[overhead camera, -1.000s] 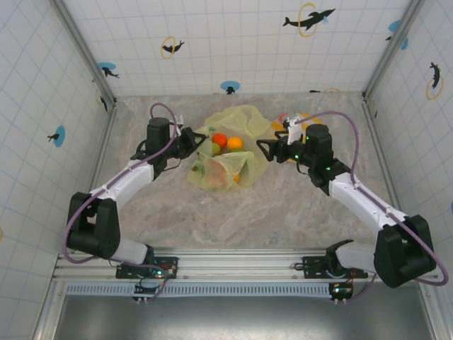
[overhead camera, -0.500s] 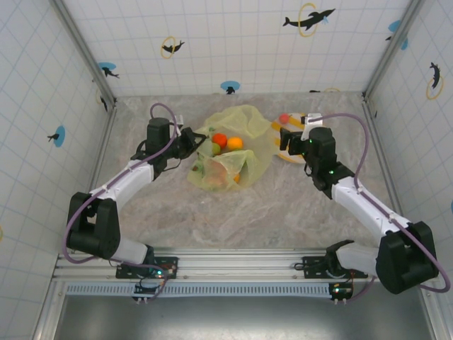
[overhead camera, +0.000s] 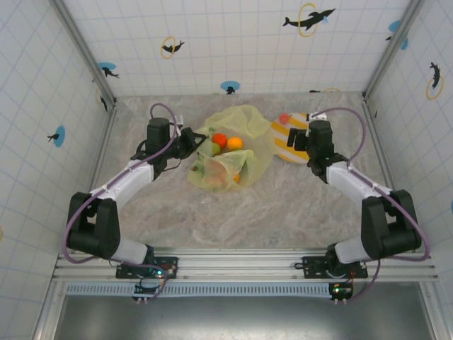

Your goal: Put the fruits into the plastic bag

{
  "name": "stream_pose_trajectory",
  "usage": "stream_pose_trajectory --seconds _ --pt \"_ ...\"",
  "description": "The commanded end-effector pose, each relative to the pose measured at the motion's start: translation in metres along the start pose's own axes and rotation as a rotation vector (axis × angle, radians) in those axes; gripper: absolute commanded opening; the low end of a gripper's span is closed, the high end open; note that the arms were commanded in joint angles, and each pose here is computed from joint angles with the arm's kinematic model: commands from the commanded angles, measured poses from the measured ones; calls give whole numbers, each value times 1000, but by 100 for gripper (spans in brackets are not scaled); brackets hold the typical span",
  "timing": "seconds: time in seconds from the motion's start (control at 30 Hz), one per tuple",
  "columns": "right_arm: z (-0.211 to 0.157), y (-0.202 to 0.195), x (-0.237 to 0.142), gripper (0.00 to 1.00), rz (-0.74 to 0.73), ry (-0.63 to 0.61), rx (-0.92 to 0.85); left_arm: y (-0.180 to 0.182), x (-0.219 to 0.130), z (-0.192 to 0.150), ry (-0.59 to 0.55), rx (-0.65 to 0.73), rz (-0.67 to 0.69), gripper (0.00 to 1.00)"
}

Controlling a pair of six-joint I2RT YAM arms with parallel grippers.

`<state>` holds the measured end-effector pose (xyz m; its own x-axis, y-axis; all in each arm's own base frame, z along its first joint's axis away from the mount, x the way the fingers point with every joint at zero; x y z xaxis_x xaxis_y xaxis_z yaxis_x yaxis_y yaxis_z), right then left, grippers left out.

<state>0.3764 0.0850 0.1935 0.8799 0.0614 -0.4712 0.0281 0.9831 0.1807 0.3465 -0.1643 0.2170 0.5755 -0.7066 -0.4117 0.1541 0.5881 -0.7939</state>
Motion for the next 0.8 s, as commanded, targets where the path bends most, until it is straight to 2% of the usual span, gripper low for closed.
stream_pose_trajectory --seconds 0.0,0.1,0.53,0.63,0.77 --pt "10 10 20 100 77 -6 14 3 0 -1 -2 -9 -2 0" --pt "-5 17 44 98 160 58 -12 4 1 -1 0 -12 2 0" --pt "-17 32 110 89 220 131 45 0 -1 0 -4 -7 -10 0" --pt "-15 34 123 87 206 139 56 0 -2 0 -6 -4 -10 0" --pt "-9 27 141 87 114 126 71 -1 -2 0 -5 -4 -12 0"
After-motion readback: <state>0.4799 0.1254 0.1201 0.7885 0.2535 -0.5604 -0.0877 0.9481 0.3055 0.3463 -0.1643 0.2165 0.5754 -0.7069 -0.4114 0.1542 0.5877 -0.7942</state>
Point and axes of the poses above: each hand's point on the last joint's axis, 136 mm out from that joint toward the fingers, its own x axis out along the fingers, its own y axis along the line the jaws close on, z = x × y, the point moved 6 cm from there along -x, back along the fingers, and after that the axes turned 6 degrees about x, right-handed, at the moved point
